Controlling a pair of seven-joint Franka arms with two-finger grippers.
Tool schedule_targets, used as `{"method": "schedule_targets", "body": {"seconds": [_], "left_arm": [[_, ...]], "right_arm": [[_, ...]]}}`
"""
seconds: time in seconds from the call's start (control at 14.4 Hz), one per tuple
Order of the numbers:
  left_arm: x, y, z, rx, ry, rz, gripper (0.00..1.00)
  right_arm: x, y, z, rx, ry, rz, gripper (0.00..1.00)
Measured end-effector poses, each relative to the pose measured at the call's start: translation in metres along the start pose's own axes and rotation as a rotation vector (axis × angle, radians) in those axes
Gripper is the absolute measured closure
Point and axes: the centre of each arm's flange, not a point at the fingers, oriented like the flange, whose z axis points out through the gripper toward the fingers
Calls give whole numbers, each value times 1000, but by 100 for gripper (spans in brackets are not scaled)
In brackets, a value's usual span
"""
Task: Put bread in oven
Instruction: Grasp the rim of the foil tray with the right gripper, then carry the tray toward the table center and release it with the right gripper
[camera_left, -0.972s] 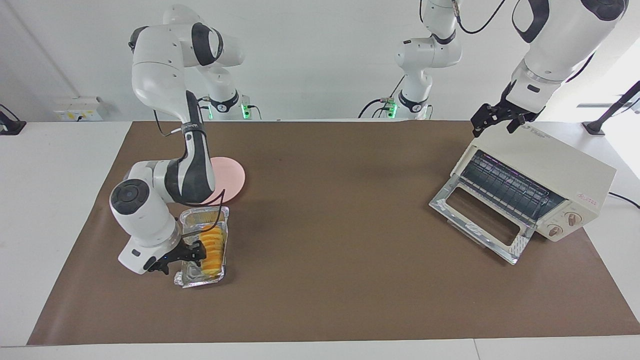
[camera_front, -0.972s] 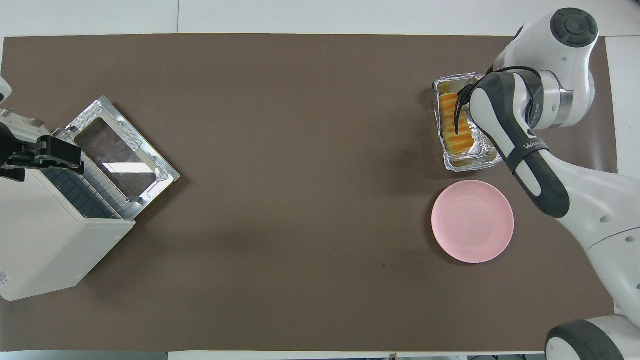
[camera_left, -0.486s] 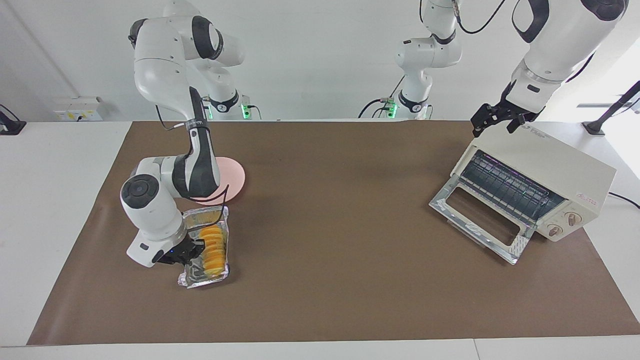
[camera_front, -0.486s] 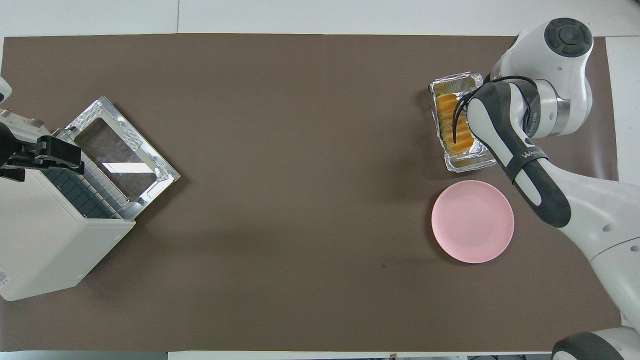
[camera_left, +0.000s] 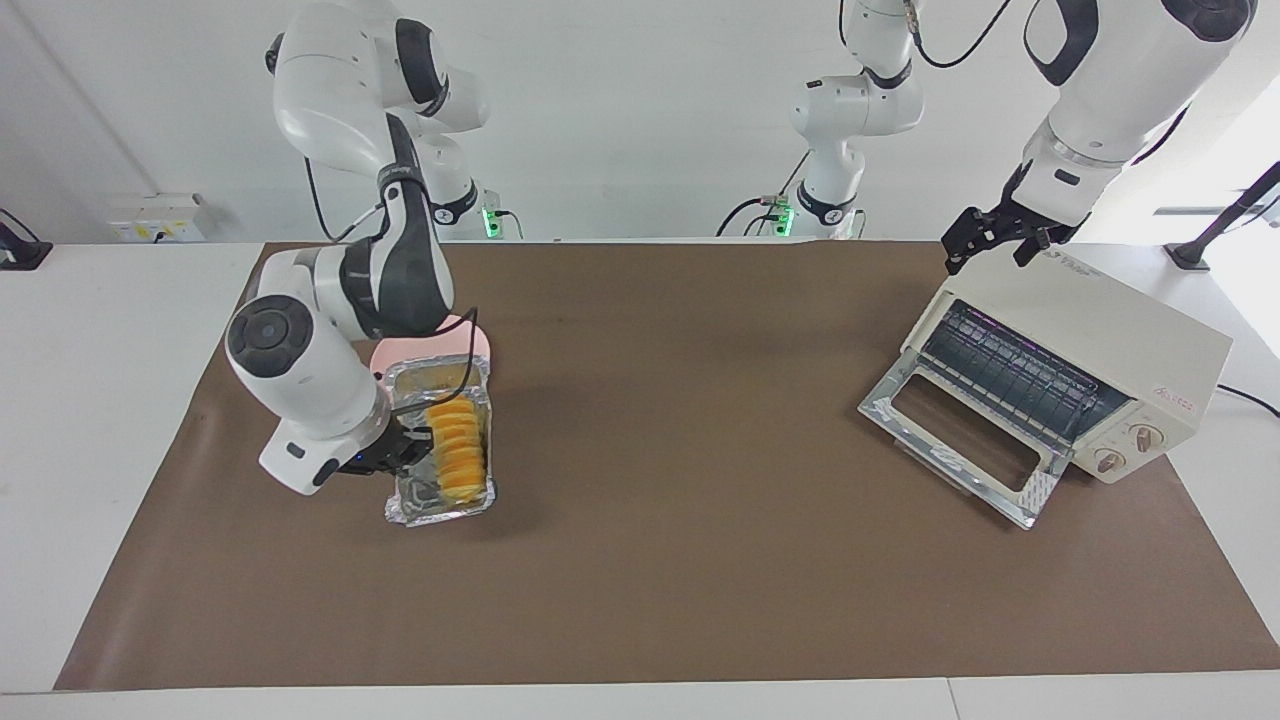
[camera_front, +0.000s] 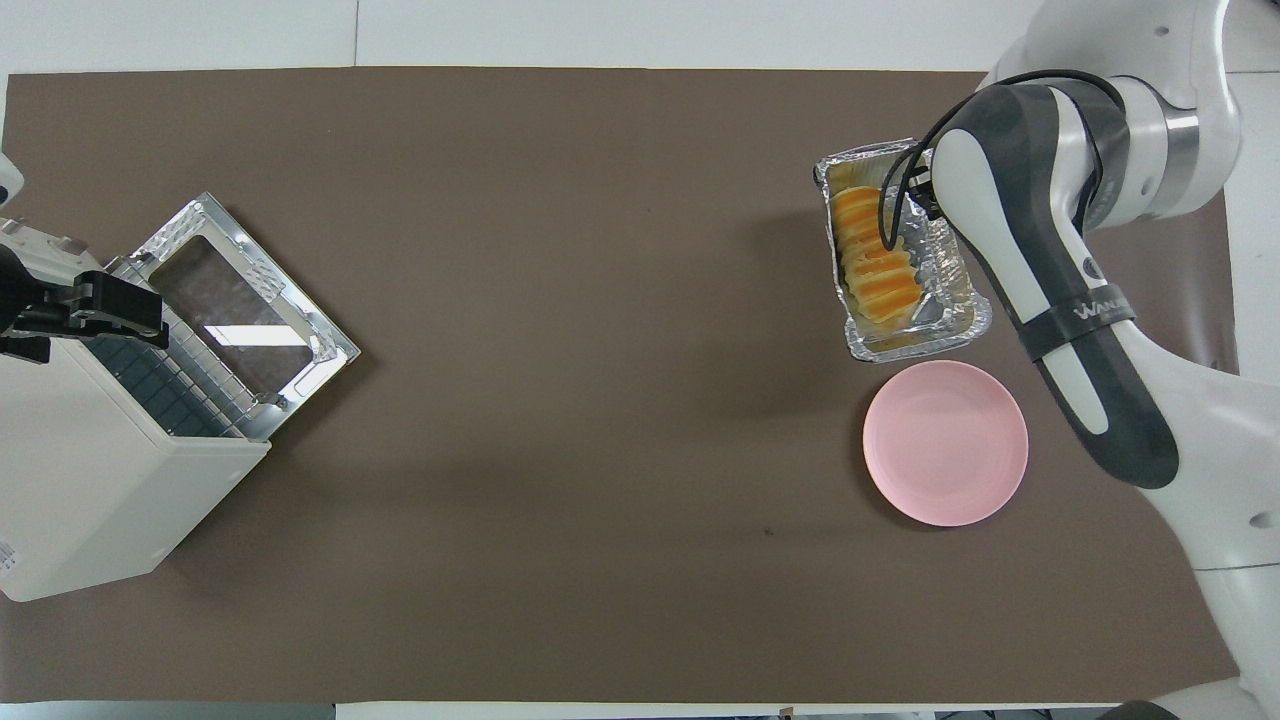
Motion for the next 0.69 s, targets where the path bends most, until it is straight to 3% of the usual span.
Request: {"method": "schedule_targets", "body": {"seconds": [0.14, 0.35, 0.49, 0.69], "left_arm": [[0, 0, 0, 0, 0, 0, 0], [0, 0, 0, 0, 0, 0, 0], [0, 0, 0, 0, 0, 0, 0], [0, 0, 0, 0, 0, 0, 0]], "right_arm": [[-4, -89, -21, 36, 22, 71, 98], [-23, -230, -8, 82, 36, 133, 98], [-25, -285, 27, 93, 63, 128, 98], [-30, -317, 104, 97, 90, 104, 98]]}}
